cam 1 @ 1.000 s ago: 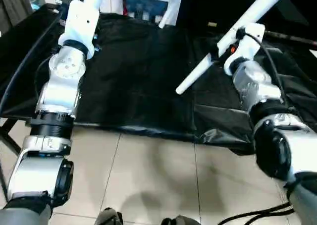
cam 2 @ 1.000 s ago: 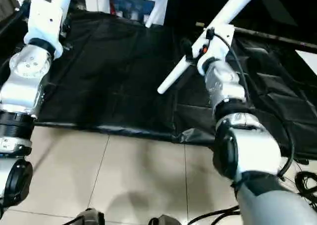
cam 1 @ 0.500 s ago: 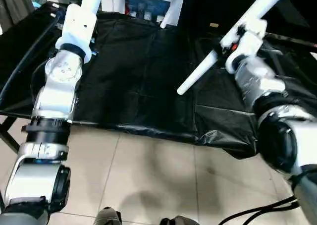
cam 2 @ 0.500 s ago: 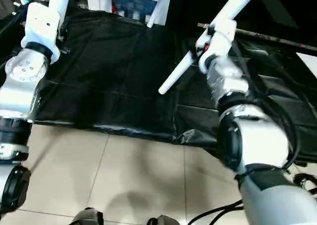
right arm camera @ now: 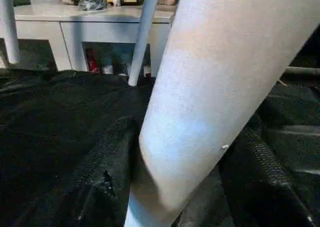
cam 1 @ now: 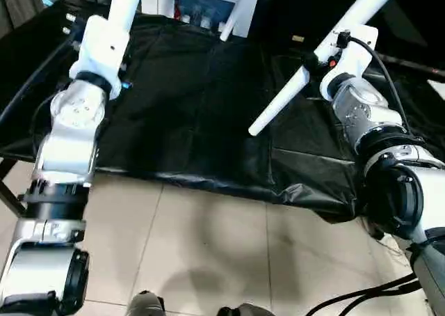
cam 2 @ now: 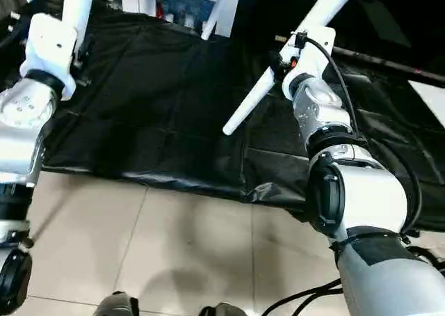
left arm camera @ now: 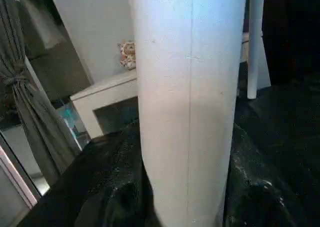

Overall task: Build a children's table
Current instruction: Flip table

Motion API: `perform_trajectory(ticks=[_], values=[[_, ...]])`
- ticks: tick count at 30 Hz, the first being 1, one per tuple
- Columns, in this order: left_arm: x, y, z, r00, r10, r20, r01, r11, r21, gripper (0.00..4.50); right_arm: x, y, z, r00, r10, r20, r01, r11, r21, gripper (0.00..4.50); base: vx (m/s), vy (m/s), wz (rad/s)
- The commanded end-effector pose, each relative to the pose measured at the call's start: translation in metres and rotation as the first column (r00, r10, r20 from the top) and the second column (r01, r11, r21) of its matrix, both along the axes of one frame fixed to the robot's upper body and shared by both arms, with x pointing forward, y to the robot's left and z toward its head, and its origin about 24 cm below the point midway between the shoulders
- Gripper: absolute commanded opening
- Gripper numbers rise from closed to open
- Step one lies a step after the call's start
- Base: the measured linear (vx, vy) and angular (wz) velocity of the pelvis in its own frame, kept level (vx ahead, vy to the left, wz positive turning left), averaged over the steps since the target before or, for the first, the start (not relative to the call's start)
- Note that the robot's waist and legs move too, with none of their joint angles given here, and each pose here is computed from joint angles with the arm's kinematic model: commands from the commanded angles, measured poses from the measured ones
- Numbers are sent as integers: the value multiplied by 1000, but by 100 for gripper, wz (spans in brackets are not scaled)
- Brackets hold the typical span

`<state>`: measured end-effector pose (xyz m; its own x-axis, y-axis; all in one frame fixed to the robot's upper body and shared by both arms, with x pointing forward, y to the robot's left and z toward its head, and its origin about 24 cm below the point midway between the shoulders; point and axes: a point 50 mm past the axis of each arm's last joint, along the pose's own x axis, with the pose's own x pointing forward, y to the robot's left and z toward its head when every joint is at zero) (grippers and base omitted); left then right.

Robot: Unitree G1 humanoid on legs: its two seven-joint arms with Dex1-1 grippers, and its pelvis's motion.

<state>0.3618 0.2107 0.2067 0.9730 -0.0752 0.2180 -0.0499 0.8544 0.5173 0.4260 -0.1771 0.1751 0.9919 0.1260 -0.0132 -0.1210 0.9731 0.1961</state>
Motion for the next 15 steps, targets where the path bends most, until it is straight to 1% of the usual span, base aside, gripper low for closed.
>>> perform_trajectory(ticks=[1,4,5,6,8,9,10,12,13,14,15], values=[[-3,-12,5,999,-52,10,51,997,64,154,2,1,17,999,10,49,-10,1000,-10,201,0,0,0],[-3,-13,3,999,-51,10,50,997,58,154,3,3,21,998,24,66,-24,1000,-6,195,0,0,0],[-4,-13,2,998,-54,12,54,997,50,154,3,4,23,997,35,76,-35,999,7,193,0,0,0],[-5,-14,0,998,-59,13,59,997,40,154,3,5,26,994,49,95,-50,999,6,191,0,0,0],[-5,-14,-2,998,-60,12,59,998,37,154,3,5,28,993,52,104,-52,999,3,188,0,0,0],[-6,-13,-7,998,-57,11,57,998,13,154,3,5,35,986,76,146,-78,997,11,188,0,0,0],[-6,-13,-7,998,-57,11,57,998,13,154,3,5,35,986,77,147,-79,997,10,186,0,0,0],[-8,-10,-15,999,-41,-4,41,999,4,154,2,4,42,975,100,197,-108,994,34,185,0,0,0],[-8,-10,-15,999,-41,-4,41,999,4,154,2,4,42,975,100,197,-108,994,34,183,0,0,0],[-8,-10,-20,999,-37,-14,37,999,-1,154,1,3,45,969,108,221,-121,992,45,182,0,0,0],[-8,-9,-25,999,-36,-25,36,999,-4,154,1,3,48,961,121,249,-134,990,38,177,0,0,0]])
